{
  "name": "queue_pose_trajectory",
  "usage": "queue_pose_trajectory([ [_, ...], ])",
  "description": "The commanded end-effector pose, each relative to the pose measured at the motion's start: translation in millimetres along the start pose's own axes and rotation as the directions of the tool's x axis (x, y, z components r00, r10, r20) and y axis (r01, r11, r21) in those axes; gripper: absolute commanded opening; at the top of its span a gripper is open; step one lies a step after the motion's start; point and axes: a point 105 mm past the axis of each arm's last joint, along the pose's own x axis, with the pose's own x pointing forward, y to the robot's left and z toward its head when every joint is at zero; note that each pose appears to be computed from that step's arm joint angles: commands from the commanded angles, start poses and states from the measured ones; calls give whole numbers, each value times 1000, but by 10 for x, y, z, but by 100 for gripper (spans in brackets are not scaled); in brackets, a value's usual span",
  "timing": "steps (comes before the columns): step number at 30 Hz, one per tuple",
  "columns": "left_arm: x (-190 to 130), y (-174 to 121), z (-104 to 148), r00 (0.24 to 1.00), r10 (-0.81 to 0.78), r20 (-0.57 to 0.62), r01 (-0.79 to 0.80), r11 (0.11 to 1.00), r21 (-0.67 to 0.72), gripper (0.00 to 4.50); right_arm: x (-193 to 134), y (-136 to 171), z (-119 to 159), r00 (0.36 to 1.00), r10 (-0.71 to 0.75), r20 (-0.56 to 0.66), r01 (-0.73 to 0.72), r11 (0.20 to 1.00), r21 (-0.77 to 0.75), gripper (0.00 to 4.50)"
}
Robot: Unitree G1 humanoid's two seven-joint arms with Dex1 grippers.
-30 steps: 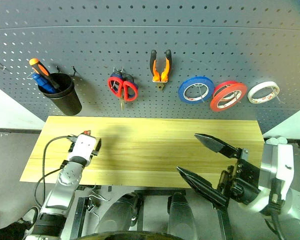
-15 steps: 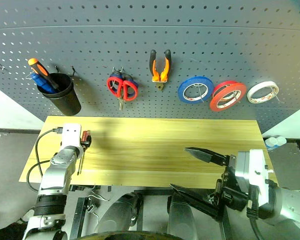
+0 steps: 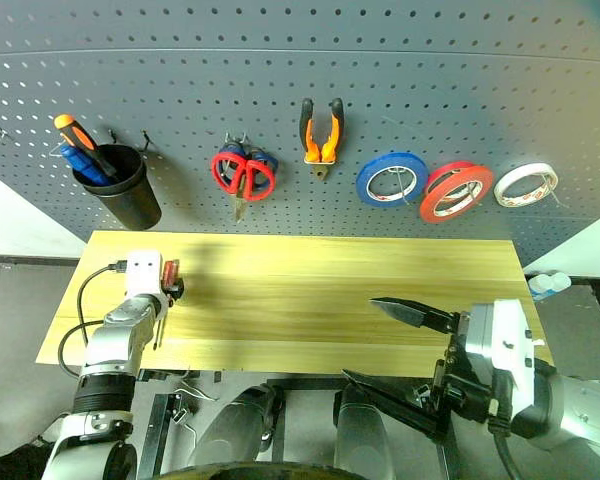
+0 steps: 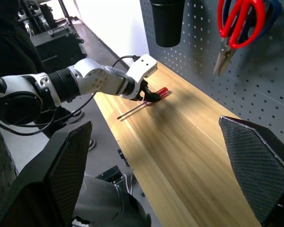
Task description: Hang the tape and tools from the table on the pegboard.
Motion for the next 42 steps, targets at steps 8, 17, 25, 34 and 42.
queue_pose_trajectory([
  [8,-5,125,-33,1000,6,-15,-6,1000,-6,365,-29,64,75,1000,24,1,-24,1000,-8,450],
  [17,-2,129,-166,999,9,-44,-10,1000,-17,365,-61,62,95,999,32,-10,-32,999,5,450],
  [25,-1,59,-210,999,-4,-47,2,999,-32,365,-96,64,104,999,37,-27,-37,999,17,450],
  [34,-41,29,-255,999,-3,-49,0,998,-55,208,-104,32,91,999,35,-36,-35,999,23,450],
  [42,-73,5,-238,999,-14,-41,12,999,-50,78,-97,20,74,999,33,-35,-32,999,29,450],
])
